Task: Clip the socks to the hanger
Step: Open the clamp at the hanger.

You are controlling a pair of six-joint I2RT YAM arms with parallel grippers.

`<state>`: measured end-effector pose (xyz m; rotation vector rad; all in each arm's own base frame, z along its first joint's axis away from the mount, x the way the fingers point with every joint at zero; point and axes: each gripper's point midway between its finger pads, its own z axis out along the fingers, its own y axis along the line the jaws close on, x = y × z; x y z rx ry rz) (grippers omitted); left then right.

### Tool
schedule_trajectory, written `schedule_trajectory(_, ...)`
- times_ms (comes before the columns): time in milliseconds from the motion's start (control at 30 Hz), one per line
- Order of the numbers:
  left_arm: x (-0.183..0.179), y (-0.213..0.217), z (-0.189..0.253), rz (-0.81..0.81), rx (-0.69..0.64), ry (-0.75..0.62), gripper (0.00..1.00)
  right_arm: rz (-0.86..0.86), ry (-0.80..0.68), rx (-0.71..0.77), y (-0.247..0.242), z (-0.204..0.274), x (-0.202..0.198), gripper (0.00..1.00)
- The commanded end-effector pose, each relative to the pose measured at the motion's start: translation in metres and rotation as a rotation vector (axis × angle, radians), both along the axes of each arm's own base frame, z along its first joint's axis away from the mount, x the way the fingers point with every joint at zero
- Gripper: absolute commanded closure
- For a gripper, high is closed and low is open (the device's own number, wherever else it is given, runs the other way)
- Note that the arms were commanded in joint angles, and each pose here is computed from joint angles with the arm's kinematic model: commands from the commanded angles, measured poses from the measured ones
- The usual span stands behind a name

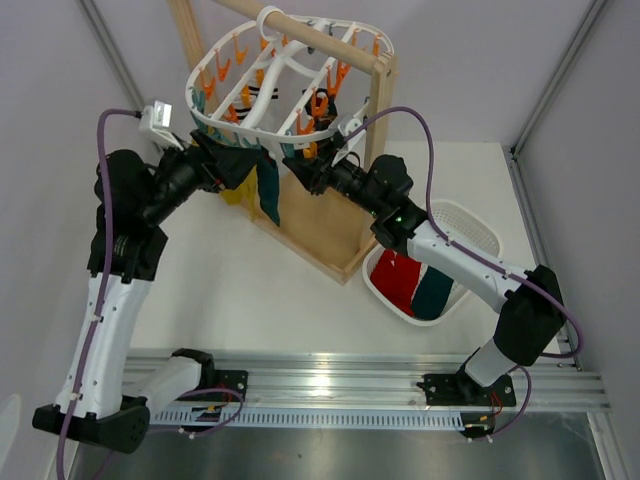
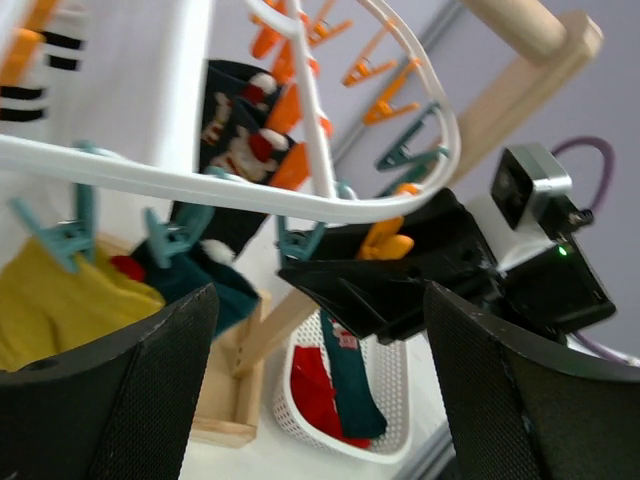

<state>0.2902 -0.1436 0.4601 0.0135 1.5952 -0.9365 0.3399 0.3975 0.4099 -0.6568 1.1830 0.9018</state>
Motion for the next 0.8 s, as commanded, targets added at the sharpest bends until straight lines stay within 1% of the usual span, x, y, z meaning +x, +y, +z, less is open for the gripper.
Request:
schedule_trajectory(0,-0.006,-0.023,0.016,-0.077,0.027,-0.06,0.15,0.038,-0.051,0.036,0.005,0.026,-0.008,1.0)
schedule_trajectory(67,0.0,-0.026,0.015,-0.056,0.04,-0.067,0.17,0.041,-0.05,0.034,0.005,0.027,-0.009,1.0)
schedule_trajectory(100,0.009,-0.026,0.01,-0.031,0.055,-0.064,0.2,0.042,-0.05,0.034,0.005,0.027,-0.009,1.0)
schedule_trajectory(300,0.029,-0.033,-0.002,-0.009,0.079,-0.055,0.25,0.058,-0.047,0.029,0.006,0.026,-0.012,1.0)
schedule_trajectory(767,0.052,-0.047,-0.01,-0.018,0.127,-0.078,0.28,0.068,-0.05,0.028,0.007,0.026,-0.014,1.0)
